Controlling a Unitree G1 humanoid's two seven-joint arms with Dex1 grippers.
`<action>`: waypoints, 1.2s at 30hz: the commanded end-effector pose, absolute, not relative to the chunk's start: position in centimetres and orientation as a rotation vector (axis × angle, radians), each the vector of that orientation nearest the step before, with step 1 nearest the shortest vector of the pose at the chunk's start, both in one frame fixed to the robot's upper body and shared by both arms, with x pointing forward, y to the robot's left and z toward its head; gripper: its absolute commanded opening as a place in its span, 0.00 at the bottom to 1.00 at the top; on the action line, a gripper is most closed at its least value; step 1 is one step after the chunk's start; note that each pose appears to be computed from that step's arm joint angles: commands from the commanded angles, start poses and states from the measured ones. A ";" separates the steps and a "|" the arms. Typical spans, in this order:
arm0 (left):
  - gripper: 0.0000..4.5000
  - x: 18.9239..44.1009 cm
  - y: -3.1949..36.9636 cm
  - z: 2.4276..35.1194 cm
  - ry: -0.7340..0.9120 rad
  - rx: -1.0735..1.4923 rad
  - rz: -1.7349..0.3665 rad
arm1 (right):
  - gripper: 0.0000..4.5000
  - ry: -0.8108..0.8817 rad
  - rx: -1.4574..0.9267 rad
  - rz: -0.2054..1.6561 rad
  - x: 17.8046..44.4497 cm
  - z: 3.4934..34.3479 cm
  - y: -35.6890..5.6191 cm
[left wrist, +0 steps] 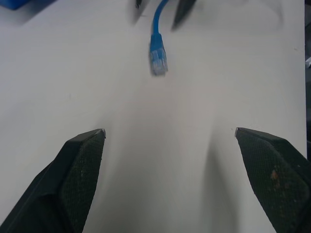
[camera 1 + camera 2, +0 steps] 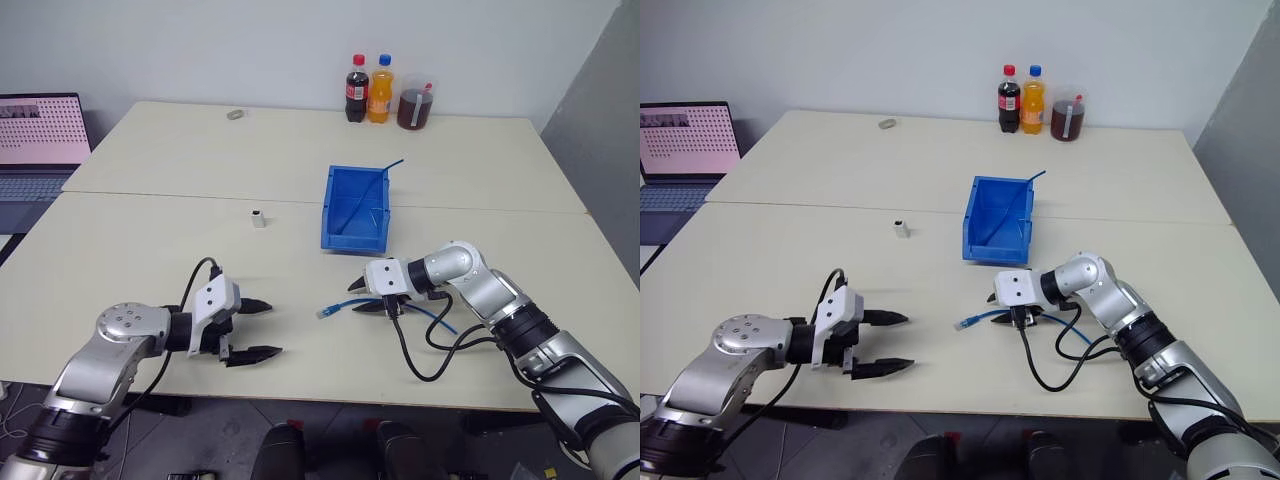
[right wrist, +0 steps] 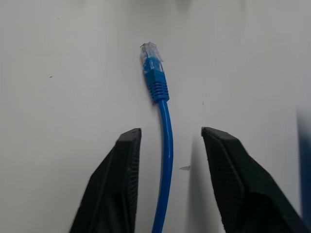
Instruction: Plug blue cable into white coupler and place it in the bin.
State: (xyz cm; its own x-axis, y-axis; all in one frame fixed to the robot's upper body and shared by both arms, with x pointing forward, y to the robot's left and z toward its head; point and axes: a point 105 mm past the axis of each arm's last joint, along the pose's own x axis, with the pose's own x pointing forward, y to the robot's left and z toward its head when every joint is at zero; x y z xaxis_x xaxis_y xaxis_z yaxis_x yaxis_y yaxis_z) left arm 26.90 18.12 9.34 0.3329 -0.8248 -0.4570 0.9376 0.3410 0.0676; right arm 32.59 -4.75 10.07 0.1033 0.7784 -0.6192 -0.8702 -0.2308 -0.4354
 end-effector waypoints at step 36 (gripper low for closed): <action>0.21 27.9 11.1 4.9 0.446 0.449 -1.307 | 0.94 0.154 -0.516 1.141 26.1 14.8 -8.0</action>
State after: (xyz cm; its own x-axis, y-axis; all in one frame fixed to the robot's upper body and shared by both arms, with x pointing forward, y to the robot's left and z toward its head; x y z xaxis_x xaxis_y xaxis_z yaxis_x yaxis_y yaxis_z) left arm 29.28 11.29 6.92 0.2745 -0.8241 -0.4956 0.9615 0.2406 0.1325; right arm 26.18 -7.88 13.82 0.3966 0.8248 -0.4031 -0.9122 0.3046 -0.2742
